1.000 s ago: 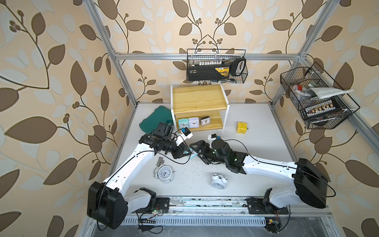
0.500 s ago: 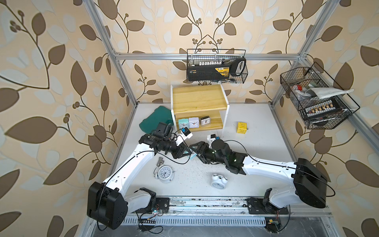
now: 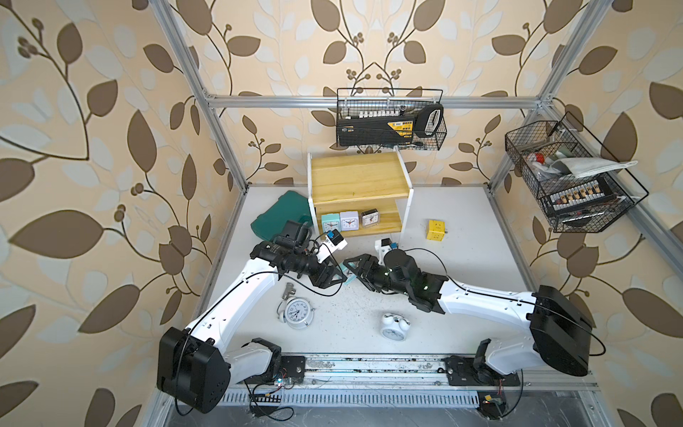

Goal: Place the alarm clocks on the shelf by style
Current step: Pick up the alarm from the center of the board, then place the alarm on the shelf.

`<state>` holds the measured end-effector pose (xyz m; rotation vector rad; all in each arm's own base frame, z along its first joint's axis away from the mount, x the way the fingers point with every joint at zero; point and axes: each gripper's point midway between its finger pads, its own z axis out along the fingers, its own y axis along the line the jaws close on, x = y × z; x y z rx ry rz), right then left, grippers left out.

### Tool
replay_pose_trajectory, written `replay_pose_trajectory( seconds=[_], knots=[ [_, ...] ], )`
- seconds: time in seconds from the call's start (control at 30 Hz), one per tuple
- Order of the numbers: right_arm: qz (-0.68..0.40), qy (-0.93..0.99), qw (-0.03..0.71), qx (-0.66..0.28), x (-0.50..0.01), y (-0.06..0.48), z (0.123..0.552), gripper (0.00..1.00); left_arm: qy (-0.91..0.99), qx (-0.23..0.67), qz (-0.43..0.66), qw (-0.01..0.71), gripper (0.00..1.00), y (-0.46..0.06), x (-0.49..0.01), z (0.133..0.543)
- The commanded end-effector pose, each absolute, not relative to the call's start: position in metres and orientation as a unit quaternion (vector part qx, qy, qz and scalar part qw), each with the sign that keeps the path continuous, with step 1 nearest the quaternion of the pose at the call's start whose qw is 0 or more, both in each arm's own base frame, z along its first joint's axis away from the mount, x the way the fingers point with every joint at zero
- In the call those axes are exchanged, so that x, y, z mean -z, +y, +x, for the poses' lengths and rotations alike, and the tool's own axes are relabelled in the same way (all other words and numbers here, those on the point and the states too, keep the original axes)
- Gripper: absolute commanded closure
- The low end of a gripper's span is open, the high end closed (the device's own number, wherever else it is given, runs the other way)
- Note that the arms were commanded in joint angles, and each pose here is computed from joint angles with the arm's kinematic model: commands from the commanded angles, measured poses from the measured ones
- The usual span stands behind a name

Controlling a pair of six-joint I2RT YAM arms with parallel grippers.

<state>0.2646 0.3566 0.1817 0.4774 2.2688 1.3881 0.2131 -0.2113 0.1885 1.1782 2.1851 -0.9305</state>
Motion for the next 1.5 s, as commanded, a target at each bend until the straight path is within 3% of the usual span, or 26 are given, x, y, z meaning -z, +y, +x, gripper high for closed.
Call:
replay_pose_trajectory(
  seconds=[0.0, 0.27, 0.63, 1.03, 1.47],
  knots=[
    [0.096, 0.837, 0.258, -0.473, -0.197, 0.348, 0.269, 0.56, 0.787, 0.358, 0.439, 0.243, 0.34, -0.213, -0.196, 0.204],
    [-0.027, 0.893, 0.323, -0.313, -0.201, 0.31, 0.281, 0.57, 0.783, 0.374, 0.433, 0.245, 0.3, -0.209, -0.205, 0.202],
    [-0.056, 0.885, 0.439, -0.147, -0.228, 0.258, 0.316, 0.59, 0.788, 0.379, 0.415, 0.252, 0.3, -0.202, -0.209, 0.208],
    [-0.038, 0.85, 0.513, -0.116, -0.263, 0.247, 0.352, 0.61, 0.792, 0.38, 0.404, 0.254, 0.3, -0.199, -0.209, 0.212],
    [-0.007, 0.833, 0.547, -0.084, -0.266, 0.237, 0.383, 0.62, 0.794, 0.38, 0.402, 0.252, 0.31, -0.198, -0.206, 0.213]
  ],
)
